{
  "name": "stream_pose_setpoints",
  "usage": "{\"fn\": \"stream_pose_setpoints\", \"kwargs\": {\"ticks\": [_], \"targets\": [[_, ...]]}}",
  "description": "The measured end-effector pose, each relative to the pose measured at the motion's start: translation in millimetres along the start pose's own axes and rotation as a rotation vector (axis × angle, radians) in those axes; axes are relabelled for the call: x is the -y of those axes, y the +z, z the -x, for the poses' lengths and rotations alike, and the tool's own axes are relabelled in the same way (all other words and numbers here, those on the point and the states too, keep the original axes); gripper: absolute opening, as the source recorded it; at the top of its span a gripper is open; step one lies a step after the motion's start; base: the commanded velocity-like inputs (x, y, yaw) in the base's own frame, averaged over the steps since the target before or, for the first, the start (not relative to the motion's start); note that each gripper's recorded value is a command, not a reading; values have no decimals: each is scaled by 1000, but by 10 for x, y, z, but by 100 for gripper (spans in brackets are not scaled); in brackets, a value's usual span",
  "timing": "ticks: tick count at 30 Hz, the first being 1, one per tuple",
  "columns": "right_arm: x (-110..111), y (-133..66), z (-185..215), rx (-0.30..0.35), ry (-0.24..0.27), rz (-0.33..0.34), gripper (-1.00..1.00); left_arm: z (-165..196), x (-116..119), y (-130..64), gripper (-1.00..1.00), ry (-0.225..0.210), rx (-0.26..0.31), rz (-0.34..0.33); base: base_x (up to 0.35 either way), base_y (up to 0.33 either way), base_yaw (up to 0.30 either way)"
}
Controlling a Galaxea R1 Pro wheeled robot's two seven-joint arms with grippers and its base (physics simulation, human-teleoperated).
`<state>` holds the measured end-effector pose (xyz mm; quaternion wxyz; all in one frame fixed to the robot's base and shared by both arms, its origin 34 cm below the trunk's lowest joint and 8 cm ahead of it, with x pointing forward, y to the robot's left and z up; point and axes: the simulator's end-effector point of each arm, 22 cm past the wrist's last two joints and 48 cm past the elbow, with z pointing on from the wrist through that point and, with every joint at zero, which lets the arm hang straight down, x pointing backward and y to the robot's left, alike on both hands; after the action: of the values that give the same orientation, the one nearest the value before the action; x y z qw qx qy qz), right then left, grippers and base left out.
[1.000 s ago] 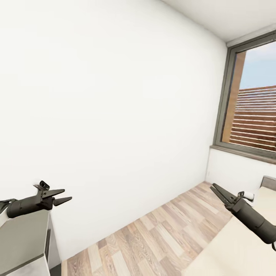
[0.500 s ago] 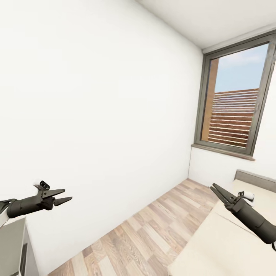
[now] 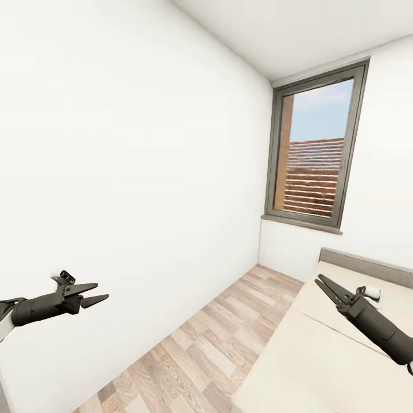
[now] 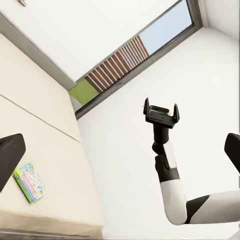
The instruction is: Put all the toys in the child's room - the three board games (two on the bed and one on the table), the two jigsaw puzzles on the table, and the tennis ball on the table - inside the toy box on the table in the child's room.
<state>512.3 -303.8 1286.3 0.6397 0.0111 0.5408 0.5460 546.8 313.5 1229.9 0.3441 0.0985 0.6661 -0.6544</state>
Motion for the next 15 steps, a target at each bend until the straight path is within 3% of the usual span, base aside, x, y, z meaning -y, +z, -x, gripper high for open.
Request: {"fn": "stream_pose_setpoints", "kwargs": {"ticks": [10, 15], "targets": [[-11, -8, 11, 2, 0, 1, 100, 6, 32, 3, 100, 7, 1, -3, 0, 0, -276], [38, -25, 0, 5, 13, -7, 100, 5, 43, 4, 100, 9, 0, -3, 0, 0, -147]]}}
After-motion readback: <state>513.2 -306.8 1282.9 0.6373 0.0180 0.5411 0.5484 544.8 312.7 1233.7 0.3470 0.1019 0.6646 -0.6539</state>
